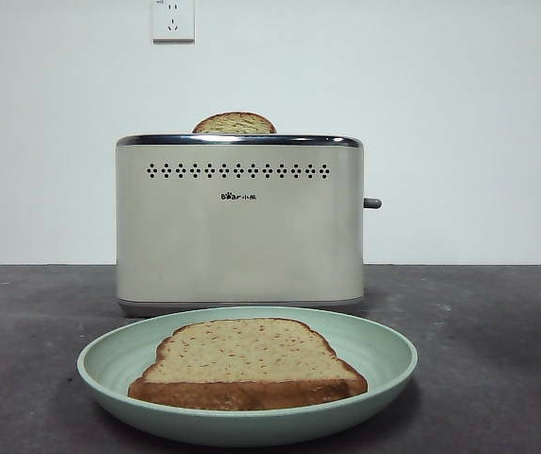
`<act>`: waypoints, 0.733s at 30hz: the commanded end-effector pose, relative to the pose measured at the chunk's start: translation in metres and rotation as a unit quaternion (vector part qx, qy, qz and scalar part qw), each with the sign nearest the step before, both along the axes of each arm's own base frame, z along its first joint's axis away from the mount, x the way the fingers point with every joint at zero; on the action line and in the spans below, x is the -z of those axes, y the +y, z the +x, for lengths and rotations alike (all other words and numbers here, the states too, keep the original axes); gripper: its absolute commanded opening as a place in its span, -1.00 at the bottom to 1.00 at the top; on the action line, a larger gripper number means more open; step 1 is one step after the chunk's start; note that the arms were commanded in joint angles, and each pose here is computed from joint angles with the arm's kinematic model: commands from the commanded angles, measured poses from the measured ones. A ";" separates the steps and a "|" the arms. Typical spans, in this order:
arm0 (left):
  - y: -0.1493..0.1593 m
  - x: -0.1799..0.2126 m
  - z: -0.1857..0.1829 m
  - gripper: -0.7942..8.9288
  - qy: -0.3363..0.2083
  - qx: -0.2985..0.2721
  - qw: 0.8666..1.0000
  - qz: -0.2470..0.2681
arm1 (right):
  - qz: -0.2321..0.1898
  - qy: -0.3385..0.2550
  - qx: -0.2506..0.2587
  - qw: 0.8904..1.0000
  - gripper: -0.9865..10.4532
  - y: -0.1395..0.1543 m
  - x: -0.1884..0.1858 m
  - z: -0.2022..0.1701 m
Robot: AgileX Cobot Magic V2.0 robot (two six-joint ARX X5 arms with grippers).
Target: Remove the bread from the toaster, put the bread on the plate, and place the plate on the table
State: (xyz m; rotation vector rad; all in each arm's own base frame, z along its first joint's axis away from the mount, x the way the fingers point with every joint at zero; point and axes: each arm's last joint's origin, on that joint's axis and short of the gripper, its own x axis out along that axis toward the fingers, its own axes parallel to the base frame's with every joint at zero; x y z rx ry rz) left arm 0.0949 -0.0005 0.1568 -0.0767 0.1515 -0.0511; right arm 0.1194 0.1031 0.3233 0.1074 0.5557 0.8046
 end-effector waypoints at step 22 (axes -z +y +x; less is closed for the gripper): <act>0.000 0.008 0.001 -0.82 0.013 -0.003 1.000 -0.003 | 0.021 -0.101 0.087 0.991 -0.82 -0.041 -0.022 -0.010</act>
